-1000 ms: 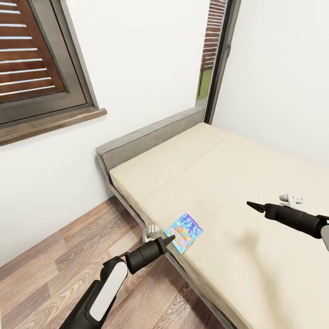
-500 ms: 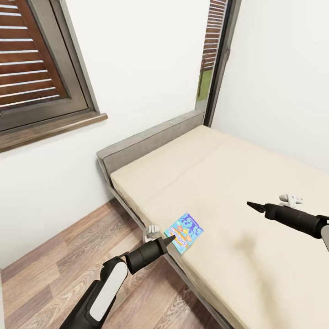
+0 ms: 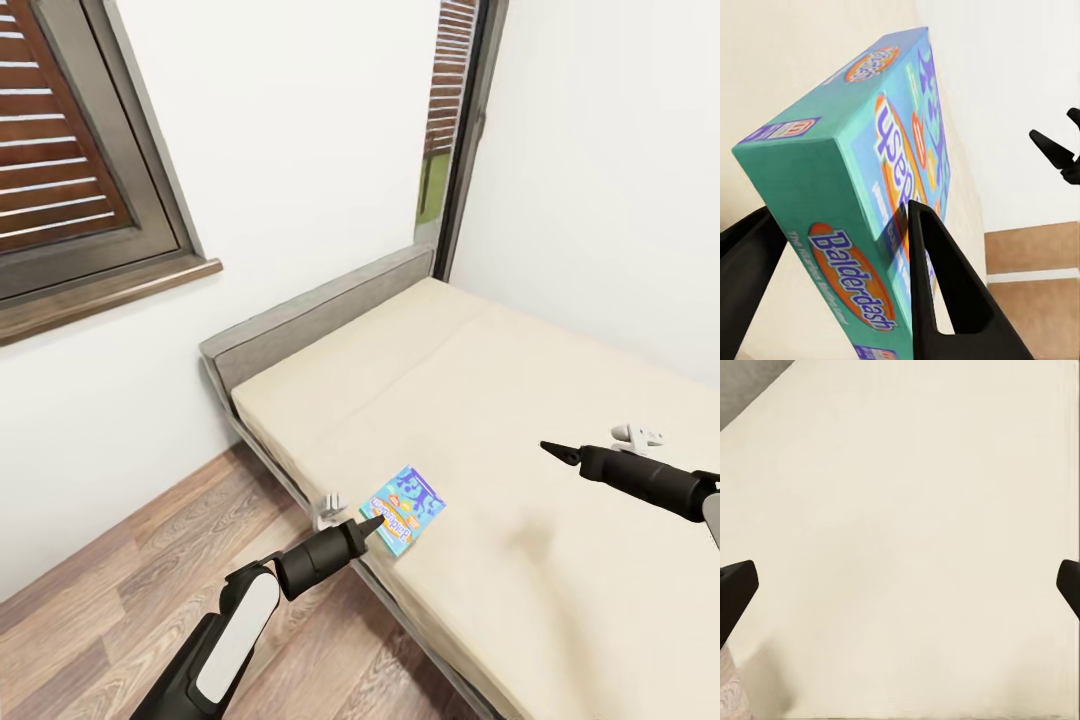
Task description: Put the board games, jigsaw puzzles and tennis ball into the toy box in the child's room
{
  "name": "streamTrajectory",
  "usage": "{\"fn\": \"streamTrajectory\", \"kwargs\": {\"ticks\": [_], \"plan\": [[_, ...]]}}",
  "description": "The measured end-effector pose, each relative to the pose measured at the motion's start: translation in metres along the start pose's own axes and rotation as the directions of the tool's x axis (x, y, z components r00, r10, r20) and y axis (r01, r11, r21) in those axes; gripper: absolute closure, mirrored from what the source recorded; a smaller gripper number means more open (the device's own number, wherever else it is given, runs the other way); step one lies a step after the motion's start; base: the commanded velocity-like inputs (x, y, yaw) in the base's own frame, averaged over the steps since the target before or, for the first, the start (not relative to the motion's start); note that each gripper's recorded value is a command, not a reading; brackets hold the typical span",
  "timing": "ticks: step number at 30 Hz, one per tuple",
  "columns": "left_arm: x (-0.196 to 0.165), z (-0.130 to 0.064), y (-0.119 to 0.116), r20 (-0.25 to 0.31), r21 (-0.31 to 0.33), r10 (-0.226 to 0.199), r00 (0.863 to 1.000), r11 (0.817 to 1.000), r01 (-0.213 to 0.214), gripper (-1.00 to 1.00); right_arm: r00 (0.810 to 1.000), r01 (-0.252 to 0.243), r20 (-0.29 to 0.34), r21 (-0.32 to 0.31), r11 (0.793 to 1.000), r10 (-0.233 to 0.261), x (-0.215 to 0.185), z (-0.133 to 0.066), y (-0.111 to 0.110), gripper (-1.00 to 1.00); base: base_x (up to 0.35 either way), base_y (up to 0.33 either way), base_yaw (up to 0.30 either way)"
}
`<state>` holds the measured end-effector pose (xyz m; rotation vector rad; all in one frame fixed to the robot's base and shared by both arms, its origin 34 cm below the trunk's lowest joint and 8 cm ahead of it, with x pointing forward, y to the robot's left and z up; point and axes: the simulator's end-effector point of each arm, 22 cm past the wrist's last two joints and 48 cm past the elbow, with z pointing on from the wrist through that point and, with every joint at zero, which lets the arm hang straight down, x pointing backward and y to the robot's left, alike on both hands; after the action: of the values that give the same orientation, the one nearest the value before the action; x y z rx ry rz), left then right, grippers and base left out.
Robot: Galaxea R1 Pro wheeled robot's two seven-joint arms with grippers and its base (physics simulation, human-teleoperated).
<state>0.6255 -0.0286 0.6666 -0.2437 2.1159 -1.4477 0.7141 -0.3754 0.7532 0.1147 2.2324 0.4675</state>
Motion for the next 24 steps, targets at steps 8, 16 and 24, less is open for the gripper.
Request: {"fn": "streamTrajectory", "kwargs": {"ticks": [8,16,24], "plan": [[0.001,0.0006,-0.0004,-0.001,-0.001,0.001,1.0,1.0,-0.001,1.0,1.0,0.001,0.001,0.0,1.0,-0.001,-0.0004,-0.0001,0.0003,-1.0,0.0,0.0,-0.109],[0.0047,0.0007,0.0023,-0.003,-0.007,0.001,1.0,1.0,-0.001,1.0,1.0,0.002,0.003,-0.001,1.0,-0.002,-0.0009,-0.0004,0.0006,-1.0,0.051,0.0,-0.021],[0.007,0.0008,0.0031,-0.004,-0.008,-0.008,1.0,1.0,0.008,1.0,1.0,0.002,0.003,-0.001,1.0,-0.002,-0.001,-0.0003,0.0006,-1.0,0.039,0.0,-0.003]]}}
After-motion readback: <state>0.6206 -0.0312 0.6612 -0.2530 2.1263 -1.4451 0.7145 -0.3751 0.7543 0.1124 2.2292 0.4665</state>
